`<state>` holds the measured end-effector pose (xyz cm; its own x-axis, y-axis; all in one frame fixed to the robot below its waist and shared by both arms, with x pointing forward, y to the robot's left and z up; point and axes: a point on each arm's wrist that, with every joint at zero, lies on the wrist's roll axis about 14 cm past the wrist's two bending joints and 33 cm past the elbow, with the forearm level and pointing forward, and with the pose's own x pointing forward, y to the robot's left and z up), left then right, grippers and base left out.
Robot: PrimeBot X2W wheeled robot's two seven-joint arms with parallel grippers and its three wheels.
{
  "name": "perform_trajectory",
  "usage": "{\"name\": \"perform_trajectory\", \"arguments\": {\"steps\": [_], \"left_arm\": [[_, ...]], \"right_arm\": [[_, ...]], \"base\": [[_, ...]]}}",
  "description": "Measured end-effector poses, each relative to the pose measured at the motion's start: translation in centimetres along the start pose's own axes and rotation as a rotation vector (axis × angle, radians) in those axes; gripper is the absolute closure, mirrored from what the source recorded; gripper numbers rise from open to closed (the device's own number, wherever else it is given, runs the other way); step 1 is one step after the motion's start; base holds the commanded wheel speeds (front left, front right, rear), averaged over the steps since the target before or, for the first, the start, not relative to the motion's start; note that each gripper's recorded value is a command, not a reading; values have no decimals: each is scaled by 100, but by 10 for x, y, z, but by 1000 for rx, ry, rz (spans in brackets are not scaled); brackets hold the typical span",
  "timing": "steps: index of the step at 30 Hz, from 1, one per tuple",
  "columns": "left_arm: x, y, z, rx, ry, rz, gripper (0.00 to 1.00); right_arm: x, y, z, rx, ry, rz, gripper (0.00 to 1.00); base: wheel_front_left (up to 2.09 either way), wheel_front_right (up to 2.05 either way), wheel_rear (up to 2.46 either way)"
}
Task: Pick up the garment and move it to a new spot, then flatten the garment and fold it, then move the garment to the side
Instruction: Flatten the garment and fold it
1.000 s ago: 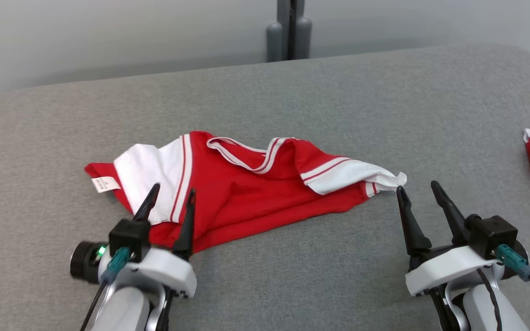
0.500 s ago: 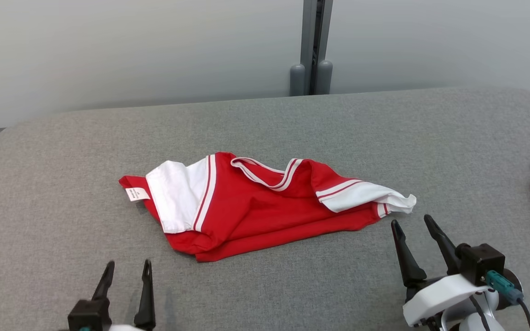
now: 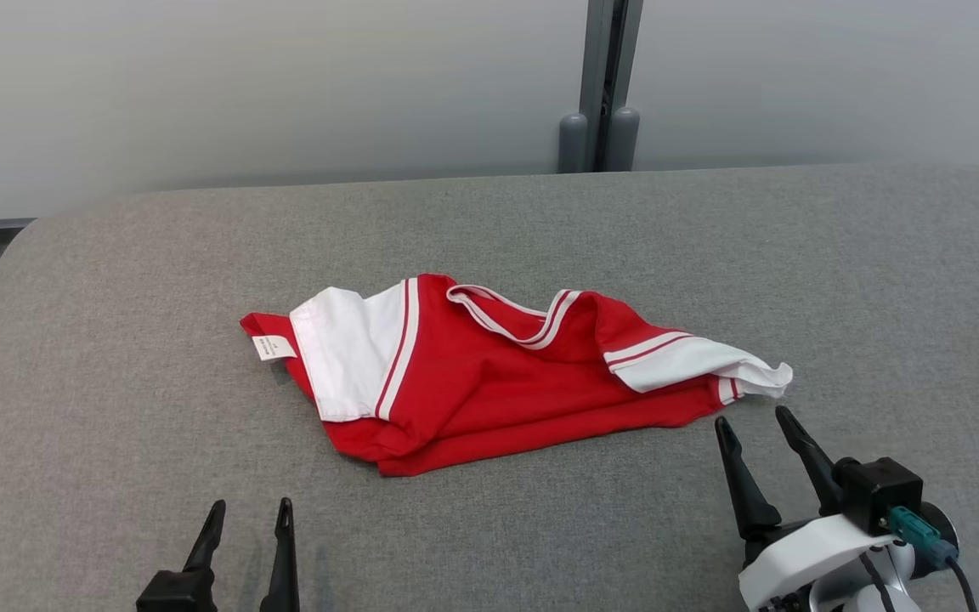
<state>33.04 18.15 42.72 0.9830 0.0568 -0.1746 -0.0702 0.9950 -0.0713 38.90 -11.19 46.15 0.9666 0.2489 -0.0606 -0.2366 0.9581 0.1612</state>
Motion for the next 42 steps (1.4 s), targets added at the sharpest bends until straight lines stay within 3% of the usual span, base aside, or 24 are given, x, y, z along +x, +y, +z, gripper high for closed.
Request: {"name": "perform_trajectory", "arguments": {"steps": [6, 11, 28, 42], "left_arm": [[4, -1, 2, -5, -3, 2, 0], [8, 1, 1, -13, 2, 12, 0], [-5, 23, -18, -62, 68, 108, 0], [-22, 40, -28, -101, 102, 189, 0]], "right_arm": [[11, 13, -1, -9, 4, 48, 0], [28, 43, -1, -28, 7, 149, 0], [67, 198, -43, -169, 126, 692, 0], [90, 208, -76, -268, 252, 749, 2]], "base": [[0, 0, 0], [0, 0, 0], [0, 0, 0], [0, 0, 0]]}}
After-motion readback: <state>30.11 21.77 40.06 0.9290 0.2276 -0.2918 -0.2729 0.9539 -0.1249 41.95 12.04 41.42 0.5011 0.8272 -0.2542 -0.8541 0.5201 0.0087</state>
